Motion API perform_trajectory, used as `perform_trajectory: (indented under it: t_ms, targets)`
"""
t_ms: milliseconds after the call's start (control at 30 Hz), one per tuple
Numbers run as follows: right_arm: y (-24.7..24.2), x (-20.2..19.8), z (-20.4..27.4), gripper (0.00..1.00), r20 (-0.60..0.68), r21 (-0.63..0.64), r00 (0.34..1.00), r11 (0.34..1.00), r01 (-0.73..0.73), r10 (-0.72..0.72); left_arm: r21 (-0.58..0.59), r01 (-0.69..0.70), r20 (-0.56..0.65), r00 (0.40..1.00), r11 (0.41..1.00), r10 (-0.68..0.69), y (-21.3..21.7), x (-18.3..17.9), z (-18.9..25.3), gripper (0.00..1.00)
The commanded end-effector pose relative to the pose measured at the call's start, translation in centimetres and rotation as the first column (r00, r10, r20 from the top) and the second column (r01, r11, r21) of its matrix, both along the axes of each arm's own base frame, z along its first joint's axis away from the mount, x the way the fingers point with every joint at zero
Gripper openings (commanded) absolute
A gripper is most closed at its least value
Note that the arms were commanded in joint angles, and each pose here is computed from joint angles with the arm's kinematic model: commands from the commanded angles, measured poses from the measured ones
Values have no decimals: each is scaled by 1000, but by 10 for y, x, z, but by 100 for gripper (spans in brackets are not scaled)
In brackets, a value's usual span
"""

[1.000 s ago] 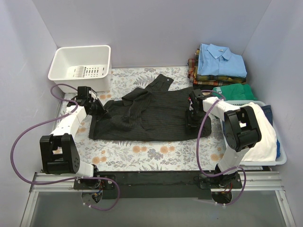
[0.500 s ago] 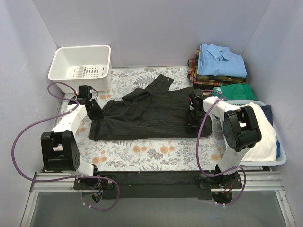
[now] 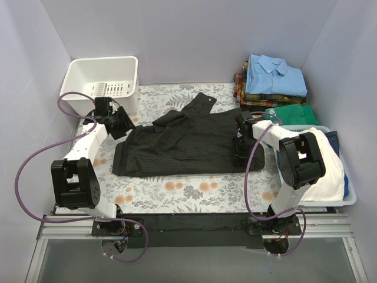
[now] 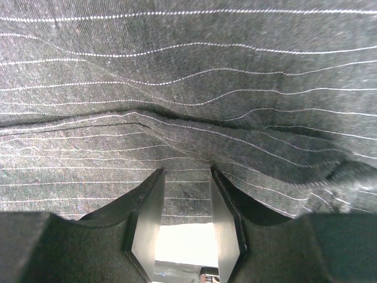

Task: Fold and stack the long sleeve shirts
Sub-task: Fold the shirt

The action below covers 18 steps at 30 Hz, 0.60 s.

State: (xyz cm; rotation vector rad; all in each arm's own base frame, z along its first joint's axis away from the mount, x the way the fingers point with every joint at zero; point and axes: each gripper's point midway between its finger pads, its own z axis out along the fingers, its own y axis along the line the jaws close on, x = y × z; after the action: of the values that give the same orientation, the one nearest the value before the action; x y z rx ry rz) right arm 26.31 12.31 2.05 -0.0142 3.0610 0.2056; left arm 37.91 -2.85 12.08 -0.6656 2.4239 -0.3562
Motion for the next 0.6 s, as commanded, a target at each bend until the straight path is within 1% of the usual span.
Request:
perform_trajectory:
  t_ms: [0, 33, 67, 100, 133, 167, 200, 267, 300, 333, 367, 400, 467, 567]
  targets:
    - [-1, 15, 20, 45, 65, -11, 998, 1000, -3, 3, -98, 165, 195, 970, 981, -144, -37, 36, 43, 55]
    - [0, 17, 21, 45, 69, -12, 998, 1000, -7, 7, -123, 217, 196, 962, 969, -190, -55, 37, 43, 55]
    - [-4, 22, 24, 46, 92, -35, 996, 999, -6, 9, -130, 254, 176, 957, 959, -229, -73, 40, 33, 55]
    - [-3, 28, 30, 47, 117, -37, 993, 999, -12, 16, -125, 282, 202, 946, 951, -254, -83, 48, 38, 55]
    - [-4, 33, 34, 48, 137, -41, 990, 999, -14, 19, -106, 294, 202, 942, 950, -269, -89, 52, 36, 55]
    - [-5, 37, 40, 50, 160, -48, 987, 999, -14, 21, -103, 324, 186, 935, 940, -302, -105, 55, 27, 56]
    - [-5, 42, 46, 50, 184, -51, 983, 998, -21, 30, -99, 337, 199, 929, 936, -313, -111, 60, 27, 56]
    - [-4, 52, 59, 52, 230, -46, 973, 999, -21, 31, -97, 350, 222, 920, 932, -323, -124, 73, 31, 57]
    - [-3, 55, 64, 52, 247, -43, 968, 999, -26, 35, -107, 351, 204, 923, 930, -325, -127, 80, 19, 57]
    - [-1, 59, 69, 53, 261, -36, 965, 999, -28, 36, -104, 357, 231, 917, 928, -326, -132, 91, 30, 57]
    - [1, 60, 73, 54, 270, -23, 962, 999, -32, 37, -111, 347, 229, 921, 931, -316, -135, 96, 31, 56]
    - [2, 61, 76, 54, 276, -18, 960, 999, -33, 37, -120, 337, 191, 931, 934, -312, -138, 100, 19, 56]
    - [4, 65, 85, 54, 301, -8, 953, 999, -37, 38, -114, 328, 191, 933, 938, -303, -144, 110, 26, 56]
    - [7, 70, 96, 54, 330, 6, 943, 999, -38, 33, -95, 309, 162, 943, 946, -291, -147, 115, 18, 58]
